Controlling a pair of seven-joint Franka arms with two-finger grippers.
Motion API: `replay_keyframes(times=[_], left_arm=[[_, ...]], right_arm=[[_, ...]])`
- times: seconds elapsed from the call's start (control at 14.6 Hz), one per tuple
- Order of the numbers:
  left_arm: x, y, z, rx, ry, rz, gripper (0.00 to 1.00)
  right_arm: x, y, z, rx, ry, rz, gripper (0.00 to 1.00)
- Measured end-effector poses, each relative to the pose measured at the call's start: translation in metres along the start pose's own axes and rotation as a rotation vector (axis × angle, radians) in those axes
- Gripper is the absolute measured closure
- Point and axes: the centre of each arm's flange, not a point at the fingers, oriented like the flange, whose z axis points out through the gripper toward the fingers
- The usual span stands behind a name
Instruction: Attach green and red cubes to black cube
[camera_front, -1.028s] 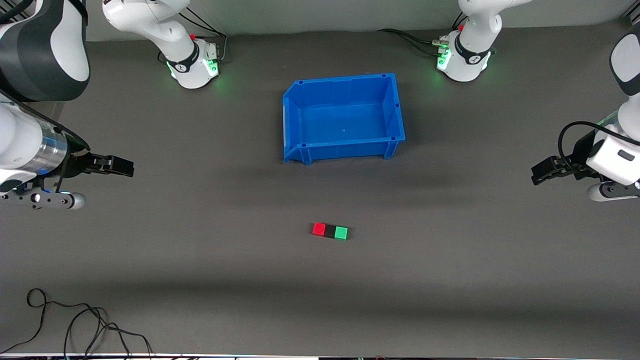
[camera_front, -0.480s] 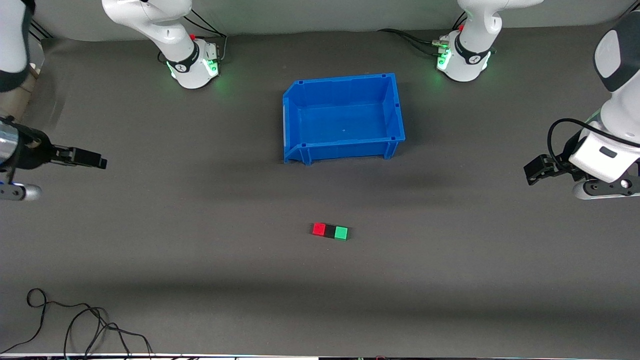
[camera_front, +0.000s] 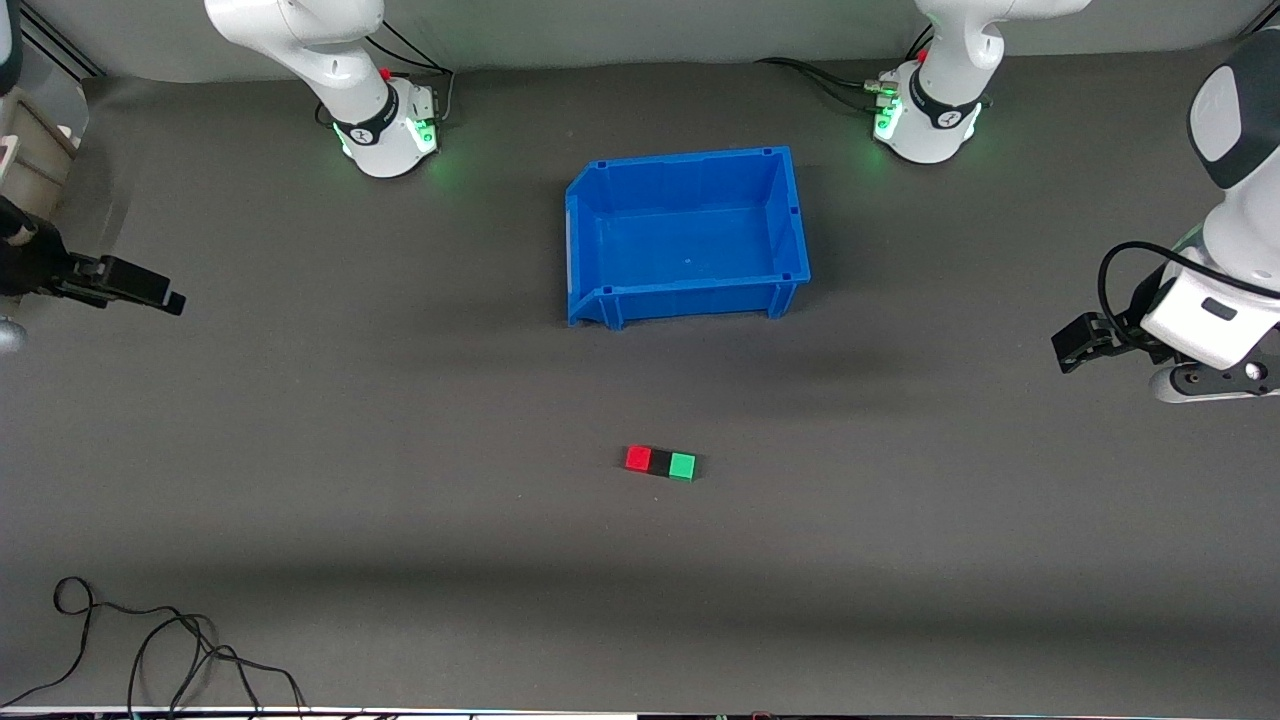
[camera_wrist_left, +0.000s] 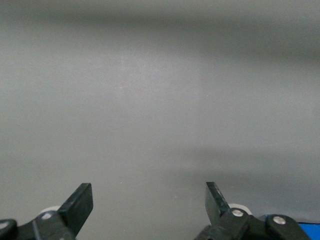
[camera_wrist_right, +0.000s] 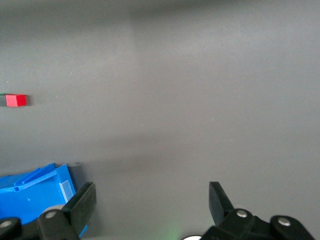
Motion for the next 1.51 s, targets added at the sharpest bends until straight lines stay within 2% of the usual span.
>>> replay_keyframes(times=[0.41, 0.62, 0.75, 0.89, 1.03, 1.51], left_arm=[[0.009, -0.007, 0.010, 0.002, -0.002, -0.015, 0.00], [0.012, -0.012, 0.009, 0.001, 0.007, -0.022, 0.00], [0.014, -0.011, 0.004, -0.001, 0.018, -0.022, 0.00], [0.014, -0.013, 0.003, -0.028, 0.011, -0.036, 0.00], [0.011, -0.018, 0.005, -0.061, -0.026, -0.057, 0.00], [0.004, -0.014, -0.017, -0.071, -0.068, -0.049, 0.00]], right_arm=[[-0.008, -0.002, -0.002, -0.003, 0.008, -0.007, 0.00], [-0.010, -0.012, 0.001, -0.082, 0.012, -0.035, 0.00], [-0.012, -0.027, 0.004, -0.112, 0.013, -0.067, 0.00], [-0.013, -0.032, 0.004, -0.118, 0.013, -0.078, 0.00], [-0.013, -0.031, 0.004, -0.118, 0.013, -0.076, 0.00], [-0.013, -0.031, 0.004, -0.118, 0.013, -0.076, 0.00]])
